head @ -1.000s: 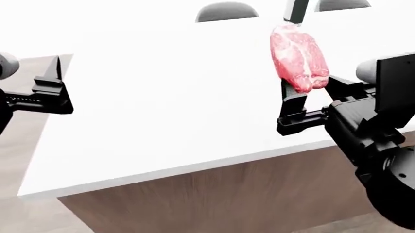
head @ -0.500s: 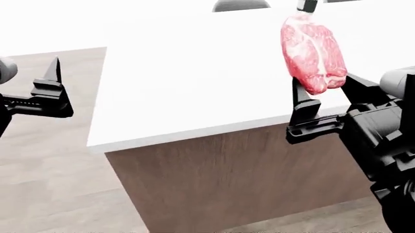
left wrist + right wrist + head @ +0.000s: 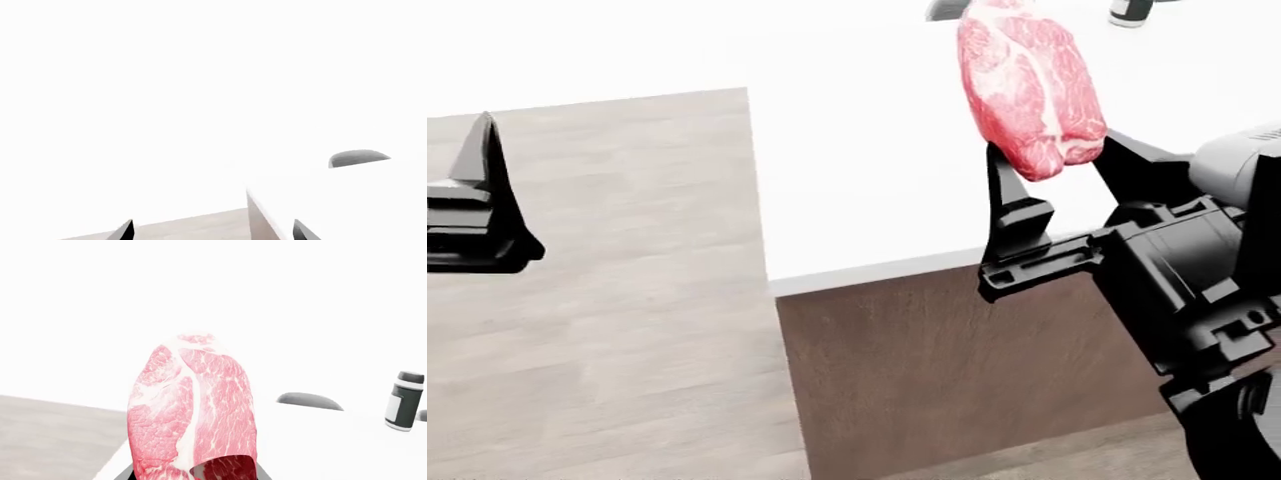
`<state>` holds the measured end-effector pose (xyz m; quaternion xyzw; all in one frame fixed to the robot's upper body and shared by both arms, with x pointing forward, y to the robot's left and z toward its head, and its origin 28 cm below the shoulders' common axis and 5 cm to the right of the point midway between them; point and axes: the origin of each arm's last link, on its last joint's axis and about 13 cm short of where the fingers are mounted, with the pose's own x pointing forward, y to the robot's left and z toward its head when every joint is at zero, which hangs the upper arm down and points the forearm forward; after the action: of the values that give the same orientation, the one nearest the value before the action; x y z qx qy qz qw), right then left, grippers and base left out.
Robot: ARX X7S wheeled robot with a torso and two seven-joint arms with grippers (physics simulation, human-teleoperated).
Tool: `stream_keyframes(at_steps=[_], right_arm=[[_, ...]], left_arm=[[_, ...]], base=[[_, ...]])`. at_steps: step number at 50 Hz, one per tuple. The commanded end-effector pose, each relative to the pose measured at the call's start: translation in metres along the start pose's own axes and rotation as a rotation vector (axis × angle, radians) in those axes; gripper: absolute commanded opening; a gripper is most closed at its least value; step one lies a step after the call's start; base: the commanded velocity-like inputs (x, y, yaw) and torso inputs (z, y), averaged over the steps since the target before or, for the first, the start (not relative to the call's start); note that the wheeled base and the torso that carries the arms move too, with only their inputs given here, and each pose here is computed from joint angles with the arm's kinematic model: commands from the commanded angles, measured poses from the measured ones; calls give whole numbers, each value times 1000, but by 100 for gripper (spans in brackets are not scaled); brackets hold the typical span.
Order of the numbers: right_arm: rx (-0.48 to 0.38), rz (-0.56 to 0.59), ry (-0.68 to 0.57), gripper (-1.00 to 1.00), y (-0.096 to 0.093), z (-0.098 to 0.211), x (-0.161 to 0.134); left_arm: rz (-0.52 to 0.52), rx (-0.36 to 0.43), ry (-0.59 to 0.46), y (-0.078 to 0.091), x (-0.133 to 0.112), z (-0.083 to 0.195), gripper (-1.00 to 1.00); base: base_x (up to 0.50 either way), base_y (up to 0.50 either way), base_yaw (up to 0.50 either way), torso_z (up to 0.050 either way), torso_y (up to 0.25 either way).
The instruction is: Pick the pork chop from the counter and place it in the cabinet.
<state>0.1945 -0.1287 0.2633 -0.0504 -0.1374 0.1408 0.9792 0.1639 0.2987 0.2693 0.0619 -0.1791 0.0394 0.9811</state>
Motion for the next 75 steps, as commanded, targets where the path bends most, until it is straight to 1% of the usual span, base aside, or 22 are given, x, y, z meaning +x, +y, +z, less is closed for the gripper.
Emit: stream_keyframes(at_steps=[1,4,6,9,11,13,15,18,20,26,41,49,53,57,61,67,75], right_arm=[[-6,30,-59,-100,7,7,2],[2,37,-70,-100,8,9,2],[12,33,-69,-100,8,8,3],[31,25,-60,-100,8,3,6],[36,18,-55,-100,8,-2,9],[10,-2,-63,-100,9,-5,11],[0,1,-65,-100,10,-9,12],[-18,5,-62,-100,13,-14,15],[-26,15,-66,-100,14,-15,15],[-52,26,-68,-100,18,-19,18],[-79,7,-103,-100,14,-13,21],[-61,36,-147,-100,24,-1,24],[-63,52,-182,-100,29,11,26],[-62,59,-193,-100,34,13,27],[-46,54,-202,-100,37,14,31],[3,59,-229,-100,45,16,39],[61,41,-286,-100,50,21,39]], left_arm=[[11,-60,-79,-11,-15,4,100],[-5,-92,-90,-19,-17,3,100],[-9,-85,-121,-26,-21,2,100],[-12,-77,-133,-34,-24,-5,100],[-18,-89,-110,-41,-26,-15,100],[-38,-118,-80,-50,-29,-25,100],[-65,-123,-64,-59,-33,-34,100],[-92,-146,-58,-70,-37,-40,100],[-104,-160,-56,-73,-38,-42,100],[-95,-169,-53,-72,-38,-46,100],[-76,-176,-53,-69,-35,-45,100],[-65,-263,-88,-69,-34,-35,100],[-71,-283,-92,-70,-34,-33,100],[-71,-297,-80,-70,-33,-36,100],[-78,-301,-70,-71,-32,-39,100],[-73,-306,-70,-69,-32,-37,100],[-92,-313,-72,-70,-34,-36,100]], base=[[501,-31,0,0,0],[501,-29,0,0,0],[501,-29,0,0,0],[501,-29,0,0,0],[250,-27,250,0,0],[0,0,500,0,0],[0,0,500,0,0],[0,0,500,0,0],[0,0,500,0,0],[0,0,500,0,0],[0,0,500,0,0],[0,0,500,0,0],[0,0,500,0,0],[0,0,500,0,0],[0,0,500,0,0],[0,0,500,0,0],[0,0,500,0,0]])
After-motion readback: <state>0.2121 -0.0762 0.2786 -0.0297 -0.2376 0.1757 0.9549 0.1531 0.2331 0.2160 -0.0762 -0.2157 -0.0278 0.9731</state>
